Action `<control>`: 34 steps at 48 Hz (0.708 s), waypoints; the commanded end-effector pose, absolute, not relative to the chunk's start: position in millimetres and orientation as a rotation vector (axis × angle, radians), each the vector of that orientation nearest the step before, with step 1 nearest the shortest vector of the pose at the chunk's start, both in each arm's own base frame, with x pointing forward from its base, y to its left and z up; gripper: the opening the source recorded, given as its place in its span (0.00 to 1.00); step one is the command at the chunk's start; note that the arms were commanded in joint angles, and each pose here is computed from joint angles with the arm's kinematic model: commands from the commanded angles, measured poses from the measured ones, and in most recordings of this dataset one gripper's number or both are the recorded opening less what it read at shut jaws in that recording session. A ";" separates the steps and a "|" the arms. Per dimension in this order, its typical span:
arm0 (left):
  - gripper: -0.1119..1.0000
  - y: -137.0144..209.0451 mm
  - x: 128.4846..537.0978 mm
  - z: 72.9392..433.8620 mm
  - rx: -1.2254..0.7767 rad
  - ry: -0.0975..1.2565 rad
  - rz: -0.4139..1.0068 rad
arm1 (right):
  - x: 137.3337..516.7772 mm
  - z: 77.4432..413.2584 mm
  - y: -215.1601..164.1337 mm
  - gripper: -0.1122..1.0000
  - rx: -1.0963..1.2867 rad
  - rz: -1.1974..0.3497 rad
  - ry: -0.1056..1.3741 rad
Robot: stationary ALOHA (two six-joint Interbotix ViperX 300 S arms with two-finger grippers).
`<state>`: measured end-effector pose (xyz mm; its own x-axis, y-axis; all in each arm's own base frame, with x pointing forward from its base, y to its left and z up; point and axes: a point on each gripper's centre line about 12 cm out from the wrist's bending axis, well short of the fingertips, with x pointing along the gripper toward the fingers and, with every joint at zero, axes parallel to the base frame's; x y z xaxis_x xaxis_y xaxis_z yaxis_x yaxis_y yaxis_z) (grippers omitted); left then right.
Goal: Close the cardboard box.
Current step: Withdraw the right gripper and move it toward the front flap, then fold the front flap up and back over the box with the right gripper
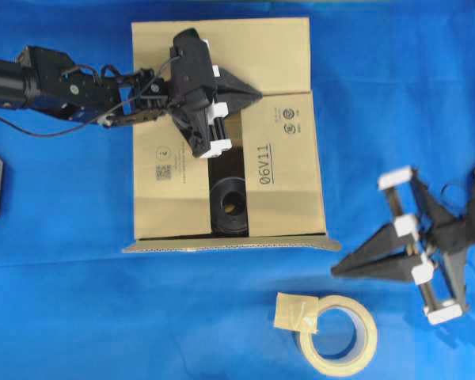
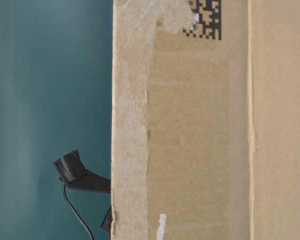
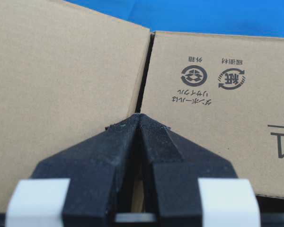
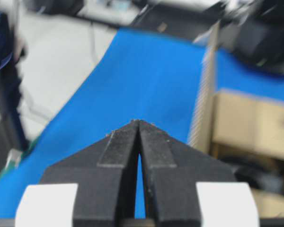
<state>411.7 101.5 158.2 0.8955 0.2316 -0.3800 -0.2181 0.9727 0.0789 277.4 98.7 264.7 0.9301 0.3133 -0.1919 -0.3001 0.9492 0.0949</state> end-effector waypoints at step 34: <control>0.10 102.2 411.4 164.5 0.032 0.382 0.237 | 295.2 225.0 61.7 0.10 0.061 0.170 0.257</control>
<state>411.2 101.4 157.5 0.8944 0.2313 -0.3829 -0.2185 0.9728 0.0774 293.2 74.2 215.2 0.9347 0.2129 -0.2845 -0.1981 0.9769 0.0802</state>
